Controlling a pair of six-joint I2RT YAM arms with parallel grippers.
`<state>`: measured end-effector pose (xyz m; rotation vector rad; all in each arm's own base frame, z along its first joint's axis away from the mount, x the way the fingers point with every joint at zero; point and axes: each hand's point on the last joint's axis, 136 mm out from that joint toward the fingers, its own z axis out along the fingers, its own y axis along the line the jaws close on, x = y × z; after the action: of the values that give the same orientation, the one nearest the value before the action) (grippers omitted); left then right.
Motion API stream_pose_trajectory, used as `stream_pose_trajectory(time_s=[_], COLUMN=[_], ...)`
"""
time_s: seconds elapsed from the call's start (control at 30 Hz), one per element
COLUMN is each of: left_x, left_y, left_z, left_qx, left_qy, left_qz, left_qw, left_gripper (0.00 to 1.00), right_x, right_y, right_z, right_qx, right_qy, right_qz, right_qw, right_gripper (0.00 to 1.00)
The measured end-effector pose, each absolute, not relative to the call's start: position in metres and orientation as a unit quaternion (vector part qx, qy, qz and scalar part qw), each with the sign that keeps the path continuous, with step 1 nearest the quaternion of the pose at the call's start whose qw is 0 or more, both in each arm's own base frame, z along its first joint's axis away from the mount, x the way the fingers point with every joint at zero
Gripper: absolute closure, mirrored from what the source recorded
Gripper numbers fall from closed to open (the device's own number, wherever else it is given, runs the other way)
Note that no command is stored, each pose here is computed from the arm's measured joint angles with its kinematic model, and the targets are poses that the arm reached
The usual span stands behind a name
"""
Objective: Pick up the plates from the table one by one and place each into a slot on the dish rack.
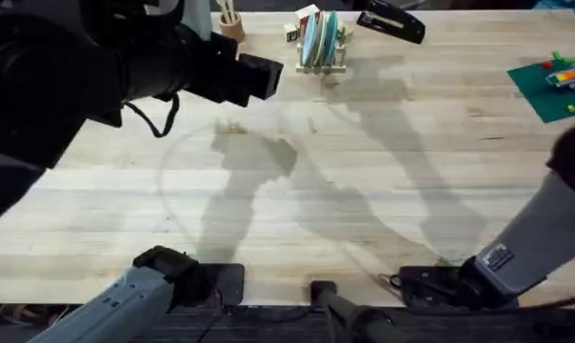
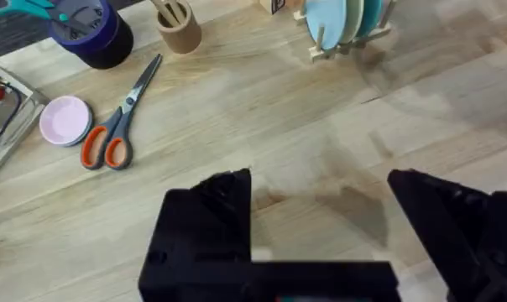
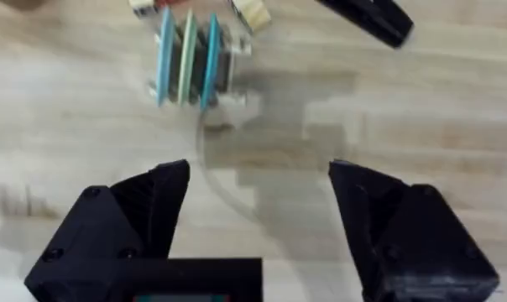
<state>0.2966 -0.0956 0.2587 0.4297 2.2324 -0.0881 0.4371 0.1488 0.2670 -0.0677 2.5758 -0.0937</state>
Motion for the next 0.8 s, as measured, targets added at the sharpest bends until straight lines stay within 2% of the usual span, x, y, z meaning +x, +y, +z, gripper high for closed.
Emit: stream_pose_trajectory(time_s=[0.33, 0.57, 0.8], left_x=[0.299, 0.3, 0.3], left_y=[-0.096, -0.097, -0.097], left_z=[0.261, 0.263, 0.263], left_qx=[0.171, 0.17, 0.17], left_qy=[0.888, 0.886, 0.886], left_qz=[-0.036, -0.037, -0.037], left_qw=[0.426, 0.43, 0.43], left_gripper=[0.006, 0.006, 0.006], right_x=[0.376, 0.352, 0.323], right_y=[0.121, 0.11, 0.099], right_z=[0.288, 0.299, 0.291], right_qx=[-0.054, -0.057, -0.056], right_qy=[0.971, 0.97, 0.965], right_qz=[-0.062, -0.061, -0.045], right_qw=[0.224, 0.227, 0.253], right_gripper=[0.007, 0.007, 0.007])
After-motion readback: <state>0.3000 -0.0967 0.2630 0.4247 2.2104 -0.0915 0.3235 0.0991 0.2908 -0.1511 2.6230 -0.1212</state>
